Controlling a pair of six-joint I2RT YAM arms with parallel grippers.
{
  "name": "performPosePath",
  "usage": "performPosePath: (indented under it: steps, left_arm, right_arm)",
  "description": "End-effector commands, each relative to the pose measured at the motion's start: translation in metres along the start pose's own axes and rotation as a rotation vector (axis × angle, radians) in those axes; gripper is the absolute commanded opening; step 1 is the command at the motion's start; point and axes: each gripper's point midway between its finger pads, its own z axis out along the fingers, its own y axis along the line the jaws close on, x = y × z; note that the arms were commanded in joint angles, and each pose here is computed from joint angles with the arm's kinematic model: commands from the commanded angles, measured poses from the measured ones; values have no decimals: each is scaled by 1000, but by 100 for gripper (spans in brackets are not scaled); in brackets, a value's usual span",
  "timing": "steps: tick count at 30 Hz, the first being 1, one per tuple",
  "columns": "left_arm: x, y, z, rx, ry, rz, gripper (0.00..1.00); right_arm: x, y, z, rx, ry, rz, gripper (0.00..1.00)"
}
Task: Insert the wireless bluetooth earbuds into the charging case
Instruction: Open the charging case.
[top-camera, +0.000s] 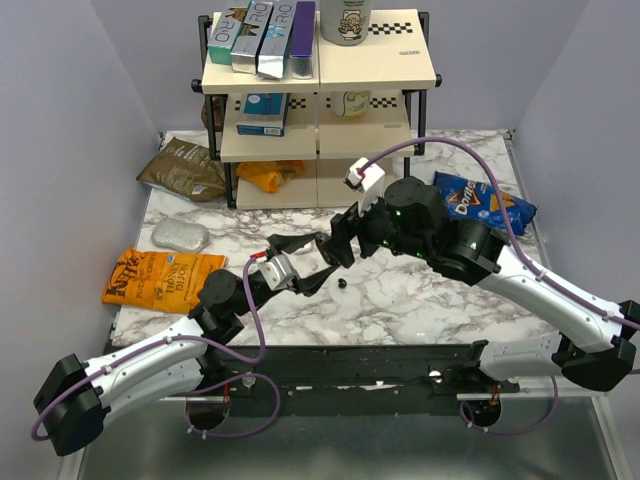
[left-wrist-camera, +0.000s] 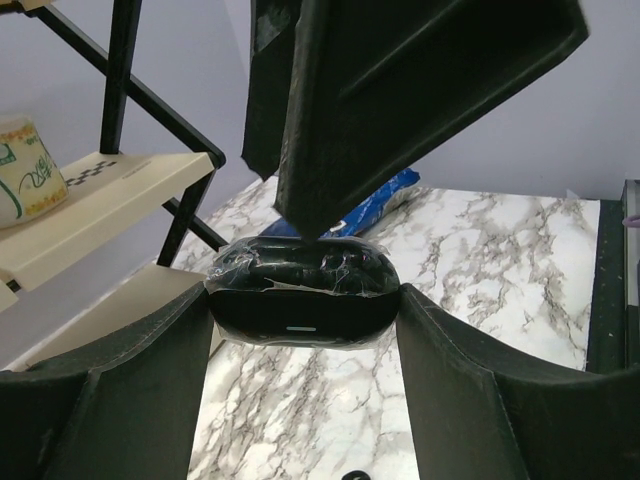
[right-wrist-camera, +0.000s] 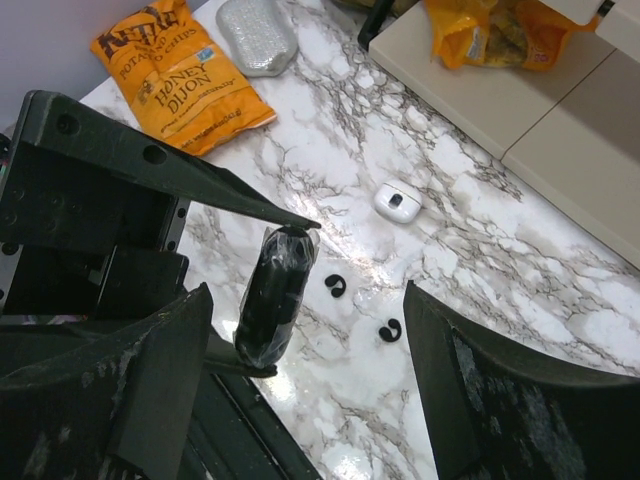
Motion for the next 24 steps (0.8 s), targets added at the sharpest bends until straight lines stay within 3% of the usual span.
performPosePath:
  steps: [1, 14, 24]
  left_arm:
    - [-17, -3, 2, 21, -39, 40, 0]
    - [-21, -2, 0, 5, -44, 53, 0]
    - [-20, 0, 0, -7, -39, 53, 0]
  right_arm:
    - [4, 6, 6, -28, 32, 7, 85]
    - [22, -12, 13, 72, 95, -3, 85]
    - [20, -20, 4, 114, 73, -1, 85]
